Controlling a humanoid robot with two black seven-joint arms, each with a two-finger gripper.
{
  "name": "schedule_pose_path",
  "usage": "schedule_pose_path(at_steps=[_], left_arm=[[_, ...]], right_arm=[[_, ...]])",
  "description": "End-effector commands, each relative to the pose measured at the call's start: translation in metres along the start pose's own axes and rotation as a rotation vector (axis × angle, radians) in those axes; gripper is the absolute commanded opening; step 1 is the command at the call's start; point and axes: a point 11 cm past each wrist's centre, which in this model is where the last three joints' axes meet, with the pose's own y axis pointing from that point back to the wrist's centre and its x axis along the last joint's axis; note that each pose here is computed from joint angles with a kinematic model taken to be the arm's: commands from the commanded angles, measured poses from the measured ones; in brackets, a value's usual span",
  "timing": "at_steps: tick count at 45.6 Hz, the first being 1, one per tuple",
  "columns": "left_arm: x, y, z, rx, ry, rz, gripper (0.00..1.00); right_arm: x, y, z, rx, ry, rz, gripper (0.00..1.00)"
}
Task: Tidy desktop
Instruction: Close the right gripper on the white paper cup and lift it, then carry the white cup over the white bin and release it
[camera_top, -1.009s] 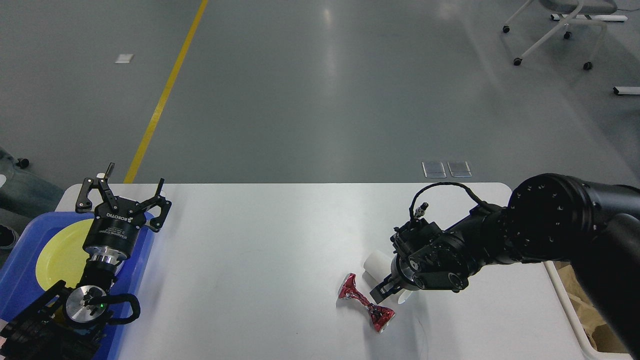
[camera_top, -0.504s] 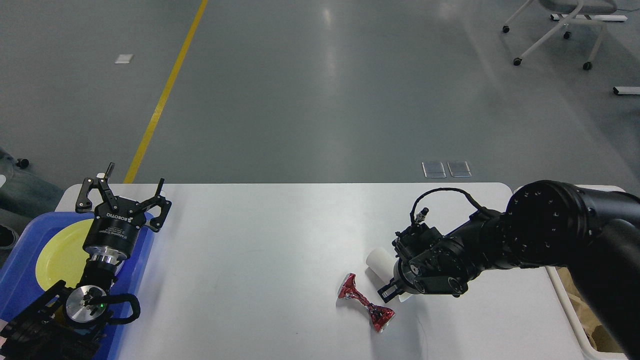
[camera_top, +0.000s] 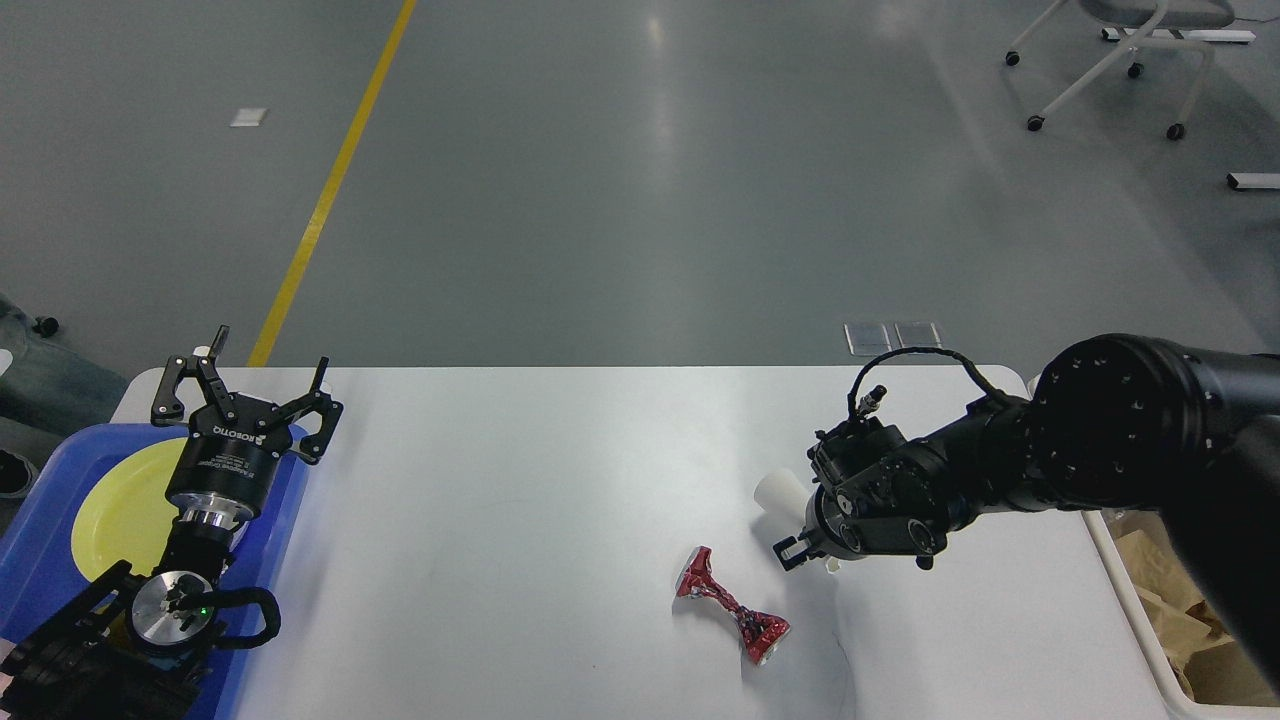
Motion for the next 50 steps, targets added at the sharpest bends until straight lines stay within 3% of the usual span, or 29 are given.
schedule_pose_path(at_steps=[1, 10, 18, 28, 38, 43, 50], left_arm=[[0.000, 0.000, 0.000, 0.000, 0.001, -0.001, 0.96], [0.000, 0.000, 0.000, 0.000, 0.001, -0.001, 0.96], [0.000, 0.000, 0.000, 0.000, 0.000, 0.000, 0.96], [0.000, 0.000, 0.000, 0.000, 0.000, 0.000, 0.96], [0.000, 0.000, 0.000, 0.000, 0.000, 0.000, 0.96], [0.000, 0.000, 0.000, 0.000, 0.000, 0.000, 0.96], [0.000, 0.000, 0.000, 0.000, 0.000, 0.000, 0.96]], right_arm=[[0.013, 0.016, 0.010, 0.011, -0.093, 0.008, 0.00], [0.041, 0.068, 0.028, 0.054, -0.307, -0.009, 0.00], [0.061, 0.140, 0.046, 0.076, -0.341, -0.074, 0.00], [0.065, 0.225, 0.060, 0.113, -0.363, -0.191, 0.00], [0.061, 0.311, 0.084, 0.080, -0.429, -0.166, 0.00], [0.049, 0.335, 0.086, 0.059, -0.453, -0.148, 0.00], [0.034, 0.335, 0.092, 0.051, -0.494, -0.163, 0.00]])
